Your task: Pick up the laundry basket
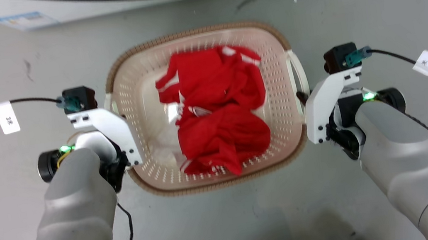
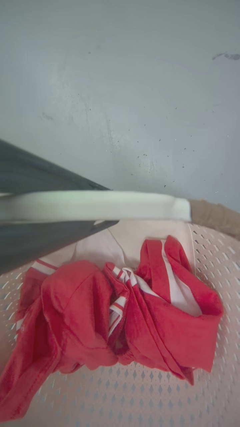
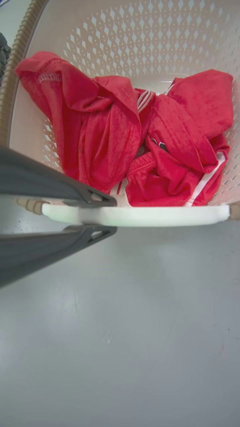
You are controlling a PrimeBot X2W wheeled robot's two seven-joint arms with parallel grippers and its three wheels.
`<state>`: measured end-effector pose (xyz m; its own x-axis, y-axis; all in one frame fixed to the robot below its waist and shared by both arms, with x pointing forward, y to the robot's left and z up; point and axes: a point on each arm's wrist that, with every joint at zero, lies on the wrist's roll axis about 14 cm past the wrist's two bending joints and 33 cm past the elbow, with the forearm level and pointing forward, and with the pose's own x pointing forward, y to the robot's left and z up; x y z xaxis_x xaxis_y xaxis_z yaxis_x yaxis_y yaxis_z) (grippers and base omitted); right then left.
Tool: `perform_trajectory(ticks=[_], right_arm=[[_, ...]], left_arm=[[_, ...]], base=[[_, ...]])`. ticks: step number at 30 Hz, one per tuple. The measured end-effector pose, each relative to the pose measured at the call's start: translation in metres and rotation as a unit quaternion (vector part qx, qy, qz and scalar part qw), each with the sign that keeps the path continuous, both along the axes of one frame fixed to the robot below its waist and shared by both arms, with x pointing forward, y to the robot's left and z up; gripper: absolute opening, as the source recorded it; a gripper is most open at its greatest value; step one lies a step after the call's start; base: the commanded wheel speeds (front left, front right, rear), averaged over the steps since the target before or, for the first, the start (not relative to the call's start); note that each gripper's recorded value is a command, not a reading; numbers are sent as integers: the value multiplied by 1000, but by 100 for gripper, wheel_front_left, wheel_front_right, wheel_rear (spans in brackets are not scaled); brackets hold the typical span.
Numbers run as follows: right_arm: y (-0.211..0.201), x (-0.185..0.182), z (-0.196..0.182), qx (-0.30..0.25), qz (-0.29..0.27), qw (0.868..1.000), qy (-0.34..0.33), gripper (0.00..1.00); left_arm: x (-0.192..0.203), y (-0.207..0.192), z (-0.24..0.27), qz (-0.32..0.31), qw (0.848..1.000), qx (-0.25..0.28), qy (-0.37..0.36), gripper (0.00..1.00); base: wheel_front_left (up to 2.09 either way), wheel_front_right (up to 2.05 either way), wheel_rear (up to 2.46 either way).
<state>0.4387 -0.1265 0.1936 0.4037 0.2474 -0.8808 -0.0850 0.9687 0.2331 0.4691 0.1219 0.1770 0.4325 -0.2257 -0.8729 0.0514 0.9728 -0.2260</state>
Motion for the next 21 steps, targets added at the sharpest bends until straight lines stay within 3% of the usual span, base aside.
perform_trajectory(ticks=[21], right_arm=[[-1,-33,106,7,10,999,43,0]], left_arm=[[-28,-4,116,-3,1000,-26,4,0]], base=[[0,0,0]])
